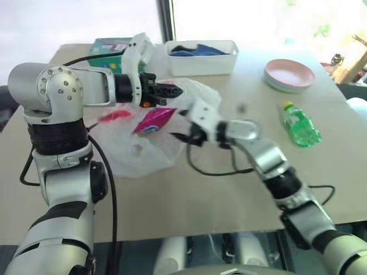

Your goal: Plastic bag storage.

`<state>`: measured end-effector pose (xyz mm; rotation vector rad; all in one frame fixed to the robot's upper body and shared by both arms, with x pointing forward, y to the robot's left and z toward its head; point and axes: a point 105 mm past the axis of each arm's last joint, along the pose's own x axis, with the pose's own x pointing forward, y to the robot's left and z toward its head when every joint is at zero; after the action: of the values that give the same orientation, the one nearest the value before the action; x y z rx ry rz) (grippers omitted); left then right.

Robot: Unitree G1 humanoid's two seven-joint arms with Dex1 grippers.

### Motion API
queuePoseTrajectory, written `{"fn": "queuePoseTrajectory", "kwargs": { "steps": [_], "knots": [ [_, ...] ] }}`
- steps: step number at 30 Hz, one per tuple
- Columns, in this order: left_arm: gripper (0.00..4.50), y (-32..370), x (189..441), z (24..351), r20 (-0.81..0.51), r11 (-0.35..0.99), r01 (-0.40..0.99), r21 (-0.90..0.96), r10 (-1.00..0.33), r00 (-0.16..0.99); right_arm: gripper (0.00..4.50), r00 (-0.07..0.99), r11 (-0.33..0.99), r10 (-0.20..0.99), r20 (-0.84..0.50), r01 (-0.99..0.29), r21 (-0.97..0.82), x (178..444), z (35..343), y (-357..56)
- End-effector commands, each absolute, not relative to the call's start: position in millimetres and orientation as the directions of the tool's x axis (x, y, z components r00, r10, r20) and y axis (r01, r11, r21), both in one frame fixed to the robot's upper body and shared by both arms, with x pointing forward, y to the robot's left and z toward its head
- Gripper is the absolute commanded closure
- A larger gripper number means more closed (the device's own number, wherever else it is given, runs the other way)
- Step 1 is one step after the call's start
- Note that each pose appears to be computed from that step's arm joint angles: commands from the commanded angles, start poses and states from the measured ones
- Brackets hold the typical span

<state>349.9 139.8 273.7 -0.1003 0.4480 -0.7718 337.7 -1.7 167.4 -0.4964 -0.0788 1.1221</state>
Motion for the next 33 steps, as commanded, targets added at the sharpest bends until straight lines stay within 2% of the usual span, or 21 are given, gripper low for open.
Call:
{"fn": "queuePoseTrajectory", "kwargs": {
  "steps": [1, 4, 7, 10, 12, 15, 16, 18, 21, 23, 26, 29, 33],
  "knots": [
    [4.5, 134, 362, 290, -0.248, 0.712, 0.659, -0.241, -0.702, 0.667, 1.23, 0.414, 0.303, 0.894, -0.171, -0.84, -0.45, 316, 179, -27],
    [4.5, 130, 362, 292, -0.204, 0.683, 0.679, -0.27, -0.729, 0.653, 1.23, 0.511, 0.393, 0.841, -0.178, -0.802, -0.449, 314, 181, -55],
    [4.5, 126, 358, 292, -0.175, 0.649, 0.704, -0.289, -0.758, 0.628, 1.23, 0.565, 0.467, 0.811, -0.151, -0.781, -0.414, 304, 194, -78],
    [4.5, 122, 357, 293, -0.141, 0.62, 0.717, -0.318, -0.779, 0.611, 1.23, 0.682, 0.58, 0.723, -0.11, -0.685, -0.441, 309, 205, -96],
    [4.5, 118, 357, 295, -0.109, 0.606, 0.725, -0.328, -0.786, 0.608, 1.23, 0.795, 0.677, 0.6, -0.088, -0.563, -0.473, 322, 210, -119],
    [4.5, 112, 358, 296, -0.073, 0.605, 0.725, -0.329, -0.782, 0.619, 1.23, 0.942, 0.811, 0.331, -0.052, -0.312, -0.495, 350, 223, -174],
    [4.5, 108, 356, 295, -0.055, 0.599, 0.74, -0.305, -0.787, 0.614, 1.23, 0.967, 0.84, 0.25, -0.041, -0.237, -0.489, 357, 228, -191],
    [4.5, 102, 351, 283, -0.067, 0.588, 0.755, -0.288, -0.799, 0.597, 1.23, 0.991, 0.883, 0.079, -0.111, -0.121, -0.453, 373, 220, -231],
    [4.5, 97, 346, 275, -0.074, 0.582, 0.759, -0.29, -0.805, 0.589, 1.23, 0.973, 0.927, -0.056, -0.222, -0.031, -0.373, 385, 201, -268],
    [4.5, 95, 343, 272, -0.082, 0.581, 0.764, -0.281, -0.808, 0.584, 1.23, 0.948, 0.968, -0.068, -0.311, -0.013, -0.251, 390, 187, -282],
    [4.5, 94, 339, 266, -0.101, 0.588, 0.764, -0.266, -0.805, 0.584, 1.23, 0.891, 0.998, -0.01, -0.453, -0.021, -0.064, 393, 164, -292],
    [4.5, 94, 337, 265, -0.088, 0.579, 0.762, -0.289, -0.809, 0.581, 1.23, 0.828, 0.99, 0.121, -0.548, -0.064, 0.123, 392, 150, -285],
    [4.5, 94, 335, 262, -0.081, 0.579, 0.76, -0.295, -0.807, 0.584, 1.23, 0.756, 0.953, 0.261, -0.6, -0.101, 0.287, 389, 140, -274]
  ]
}}
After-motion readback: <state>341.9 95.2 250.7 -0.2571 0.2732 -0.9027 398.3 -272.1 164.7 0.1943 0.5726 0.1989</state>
